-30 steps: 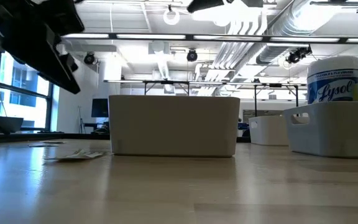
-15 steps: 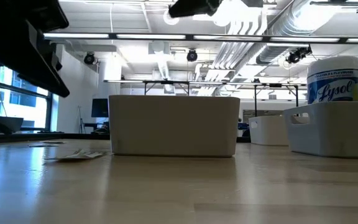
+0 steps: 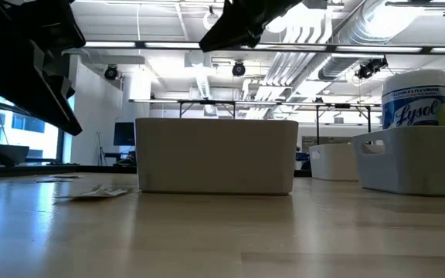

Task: Pick & Place First Aid Supplies
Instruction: Put the green pad into the right gray bin

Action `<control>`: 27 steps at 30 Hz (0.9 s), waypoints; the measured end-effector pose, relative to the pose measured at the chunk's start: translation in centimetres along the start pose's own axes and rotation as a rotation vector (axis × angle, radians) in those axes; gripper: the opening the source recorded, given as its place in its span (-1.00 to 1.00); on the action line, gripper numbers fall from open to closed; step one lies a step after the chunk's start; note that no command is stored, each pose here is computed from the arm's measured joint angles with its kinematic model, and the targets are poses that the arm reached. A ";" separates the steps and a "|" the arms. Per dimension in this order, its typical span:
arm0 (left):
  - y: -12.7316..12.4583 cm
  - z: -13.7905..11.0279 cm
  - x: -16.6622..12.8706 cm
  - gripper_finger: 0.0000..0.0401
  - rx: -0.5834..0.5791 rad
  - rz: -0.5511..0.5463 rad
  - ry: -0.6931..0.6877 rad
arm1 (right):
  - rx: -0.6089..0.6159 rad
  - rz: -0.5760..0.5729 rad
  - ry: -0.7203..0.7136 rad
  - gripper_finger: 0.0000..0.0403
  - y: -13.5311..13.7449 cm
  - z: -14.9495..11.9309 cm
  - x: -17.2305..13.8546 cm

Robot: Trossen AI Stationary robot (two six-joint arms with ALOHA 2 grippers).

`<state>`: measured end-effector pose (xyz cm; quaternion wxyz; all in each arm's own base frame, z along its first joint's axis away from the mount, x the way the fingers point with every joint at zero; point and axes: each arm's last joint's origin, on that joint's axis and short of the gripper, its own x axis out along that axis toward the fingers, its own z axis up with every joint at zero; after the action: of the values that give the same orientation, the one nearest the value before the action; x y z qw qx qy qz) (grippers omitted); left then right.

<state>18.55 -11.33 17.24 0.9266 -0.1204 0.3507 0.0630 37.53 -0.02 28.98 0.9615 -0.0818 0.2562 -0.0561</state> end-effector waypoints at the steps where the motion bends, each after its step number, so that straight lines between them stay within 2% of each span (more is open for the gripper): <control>1: 0.0 0.0 0.0 -0.13 0.001 -0.002 0.003 | 0.016 -0.003 0.001 -0.60 0.0 0.0 0.0; 7: -0.1 -0.4 0.5 -0.13 0.034 -0.005 0.039 | -0.093 0.015 0.011 -0.52 1.4 0.0 -0.2; 13: -0.4 -0.8 1.6 -0.13 0.042 0.034 0.020 | -0.157 0.070 -0.046 -0.21 3.9 0.4 -0.7; 16: -0.5 -0.9 2.3 -0.13 0.017 0.061 -0.003 | -0.163 0.088 -0.122 -0.10 5.2 -0.6 -0.4; 22: 0.3 -0.9 3.8 -0.13 -0.120 0.132 0.002 | -0.096 0.148 -0.364 -0.17 7.2 -3.6 -0.2; 27: 0.7 -1.0 4.9 -0.13 -0.141 0.149 0.014 | -0.065 0.187 -0.512 -0.28 8.2 -5.2 -0.9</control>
<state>21.42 -10.75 13.11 0.9061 -0.1595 0.3597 0.1554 34.63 7.54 23.42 0.9929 -0.1001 0.0127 0.0635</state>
